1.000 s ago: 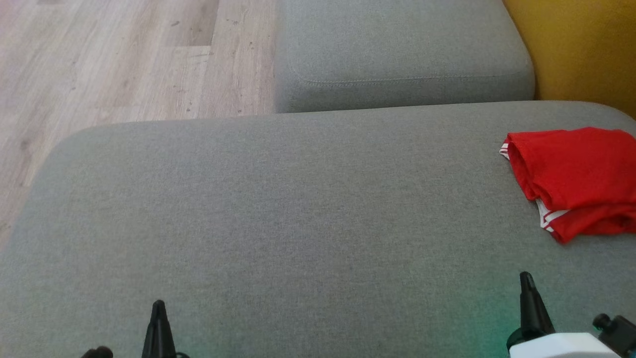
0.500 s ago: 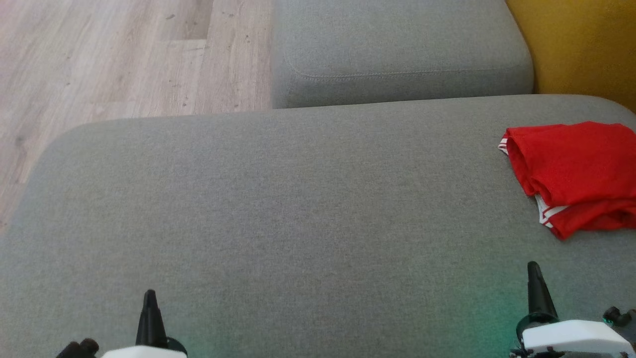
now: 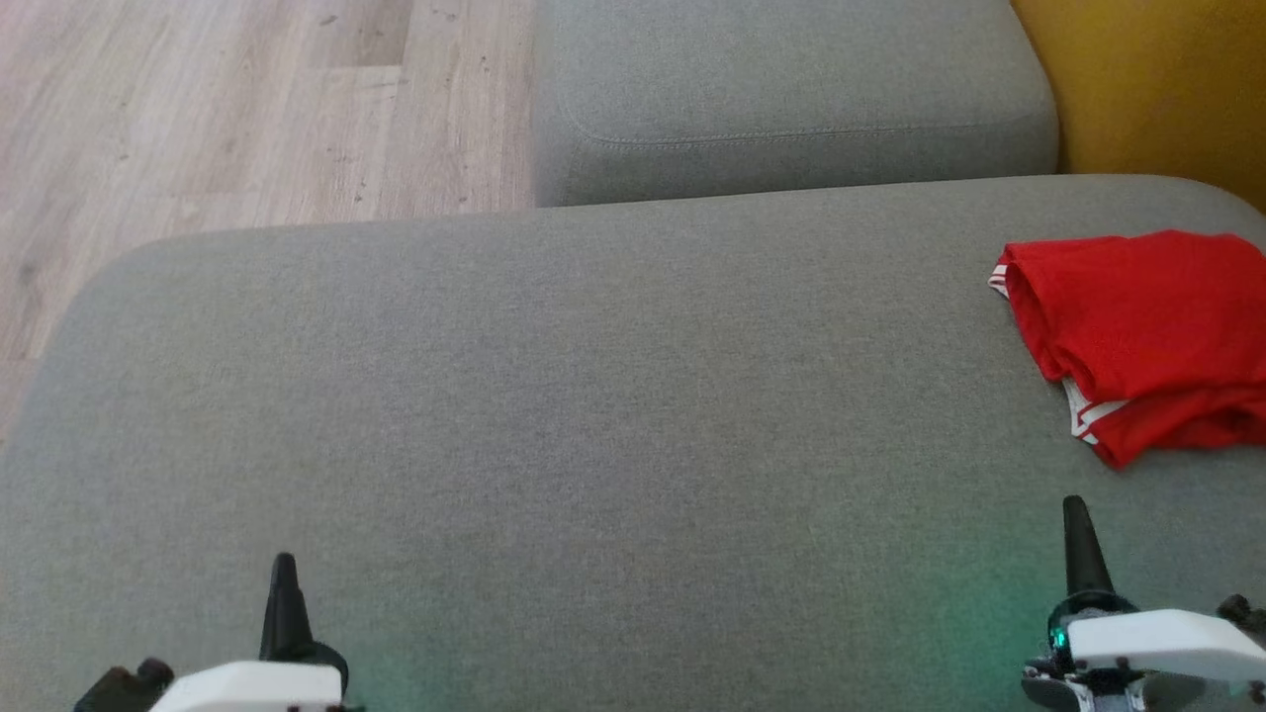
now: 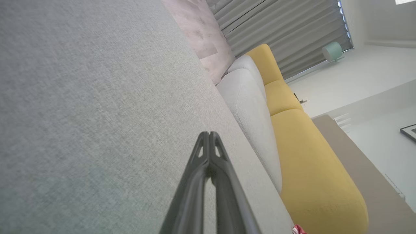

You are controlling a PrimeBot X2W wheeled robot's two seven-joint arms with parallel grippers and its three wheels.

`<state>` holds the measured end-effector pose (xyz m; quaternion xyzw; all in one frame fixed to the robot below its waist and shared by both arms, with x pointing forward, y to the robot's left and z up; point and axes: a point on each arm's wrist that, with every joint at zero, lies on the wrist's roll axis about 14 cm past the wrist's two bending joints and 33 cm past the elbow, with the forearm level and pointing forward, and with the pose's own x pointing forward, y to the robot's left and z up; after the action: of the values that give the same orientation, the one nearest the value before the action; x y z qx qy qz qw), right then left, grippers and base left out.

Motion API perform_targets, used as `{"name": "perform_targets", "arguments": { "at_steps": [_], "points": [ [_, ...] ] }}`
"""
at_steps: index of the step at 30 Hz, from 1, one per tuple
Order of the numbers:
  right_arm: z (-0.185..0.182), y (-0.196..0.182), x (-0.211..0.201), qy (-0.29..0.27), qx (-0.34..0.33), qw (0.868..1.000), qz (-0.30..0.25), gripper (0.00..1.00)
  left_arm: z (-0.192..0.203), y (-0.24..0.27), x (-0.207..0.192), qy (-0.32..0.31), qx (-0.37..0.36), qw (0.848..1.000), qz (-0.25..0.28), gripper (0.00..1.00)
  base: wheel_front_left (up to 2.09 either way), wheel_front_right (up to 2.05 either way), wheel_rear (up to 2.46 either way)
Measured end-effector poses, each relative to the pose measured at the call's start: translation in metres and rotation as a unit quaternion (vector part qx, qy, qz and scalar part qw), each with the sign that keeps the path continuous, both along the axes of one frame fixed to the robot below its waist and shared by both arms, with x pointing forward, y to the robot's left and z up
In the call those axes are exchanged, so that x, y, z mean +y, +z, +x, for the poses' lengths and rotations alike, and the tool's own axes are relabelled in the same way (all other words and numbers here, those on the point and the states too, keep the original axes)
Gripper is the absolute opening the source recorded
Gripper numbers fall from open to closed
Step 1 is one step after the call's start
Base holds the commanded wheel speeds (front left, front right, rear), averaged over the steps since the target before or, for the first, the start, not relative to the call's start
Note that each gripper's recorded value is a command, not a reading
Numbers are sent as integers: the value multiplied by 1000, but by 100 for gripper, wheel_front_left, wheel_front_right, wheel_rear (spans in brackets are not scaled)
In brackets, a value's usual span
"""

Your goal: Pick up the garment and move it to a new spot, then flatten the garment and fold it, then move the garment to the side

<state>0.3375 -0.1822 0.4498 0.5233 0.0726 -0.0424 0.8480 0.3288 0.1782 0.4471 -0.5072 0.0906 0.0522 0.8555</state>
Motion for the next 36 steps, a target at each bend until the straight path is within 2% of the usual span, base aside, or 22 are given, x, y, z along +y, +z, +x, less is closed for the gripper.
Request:
{"name": "perform_targets", "arguments": {
  "at_steps": [18, 36],
  "points": [
    [16, 10, -9, -24, -12, 994, 102, 0, 21, 12, 2, 10, -18, 994, -108, 0, 0, 0, 0],
    [31, 23, -18, -41, -34, 978, 203, 0, 38, 23, 8, 24, -40, 975, -216, 0, 0, 0, 0]
  ]
}}
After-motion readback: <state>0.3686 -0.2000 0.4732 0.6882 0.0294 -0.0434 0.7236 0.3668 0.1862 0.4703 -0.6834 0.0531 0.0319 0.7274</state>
